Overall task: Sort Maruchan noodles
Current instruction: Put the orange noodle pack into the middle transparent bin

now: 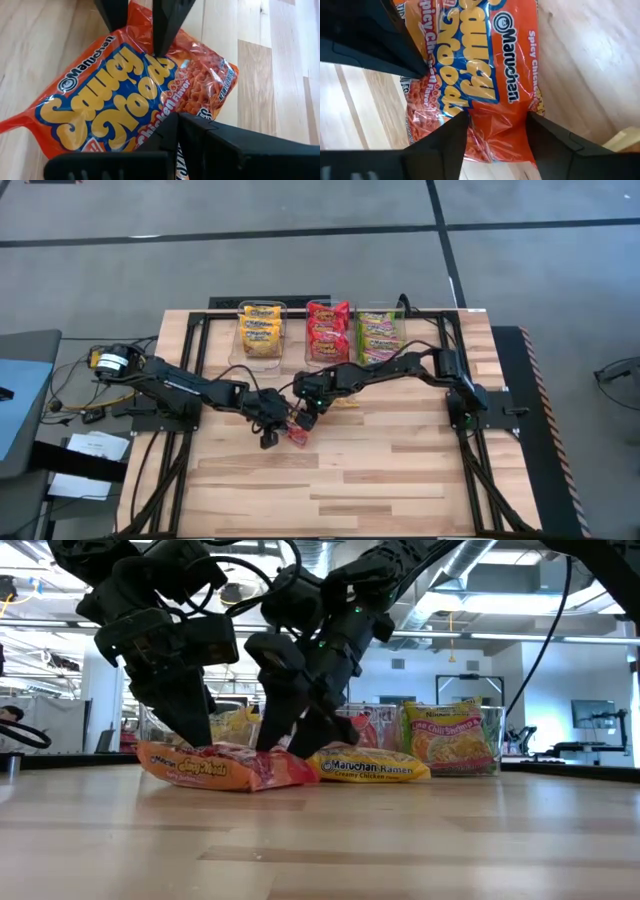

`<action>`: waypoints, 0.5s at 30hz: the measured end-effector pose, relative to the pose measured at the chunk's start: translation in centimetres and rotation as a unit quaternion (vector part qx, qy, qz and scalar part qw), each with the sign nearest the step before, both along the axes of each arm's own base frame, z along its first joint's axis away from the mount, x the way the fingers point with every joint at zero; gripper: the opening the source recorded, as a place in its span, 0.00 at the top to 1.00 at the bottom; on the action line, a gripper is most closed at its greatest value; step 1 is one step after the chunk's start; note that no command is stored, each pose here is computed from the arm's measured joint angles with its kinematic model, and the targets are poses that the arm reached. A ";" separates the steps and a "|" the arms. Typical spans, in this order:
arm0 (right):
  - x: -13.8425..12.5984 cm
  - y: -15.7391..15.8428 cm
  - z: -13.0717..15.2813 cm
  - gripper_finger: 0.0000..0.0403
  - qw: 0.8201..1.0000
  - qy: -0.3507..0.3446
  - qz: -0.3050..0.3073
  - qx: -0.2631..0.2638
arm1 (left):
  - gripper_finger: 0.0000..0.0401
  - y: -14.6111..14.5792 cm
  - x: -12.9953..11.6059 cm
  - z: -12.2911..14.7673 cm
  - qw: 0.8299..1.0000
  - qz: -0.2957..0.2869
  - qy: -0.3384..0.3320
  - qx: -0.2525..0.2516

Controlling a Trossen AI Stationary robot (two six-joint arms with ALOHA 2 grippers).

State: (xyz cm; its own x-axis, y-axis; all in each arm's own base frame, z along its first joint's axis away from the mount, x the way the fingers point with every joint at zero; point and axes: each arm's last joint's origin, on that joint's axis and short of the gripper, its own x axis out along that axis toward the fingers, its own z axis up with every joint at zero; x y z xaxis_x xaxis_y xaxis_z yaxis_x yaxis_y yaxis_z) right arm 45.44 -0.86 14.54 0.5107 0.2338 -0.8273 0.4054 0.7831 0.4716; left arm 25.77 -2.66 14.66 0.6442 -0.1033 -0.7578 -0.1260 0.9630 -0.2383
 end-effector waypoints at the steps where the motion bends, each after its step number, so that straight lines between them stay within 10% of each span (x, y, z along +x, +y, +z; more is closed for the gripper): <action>1: 0.0 0.0 0.0 0.47 1.000 0.001 -0.003 0.002 | 1.00 0.0 0.0 0.0 1.000 0.000 -0.001 0.000; 15: 0.3 0.3 0.2 0.98 0.999 -0.012 -0.001 0.037 | 1.00 0.3 0.9 2.0 0.997 -0.002 0.042 0.058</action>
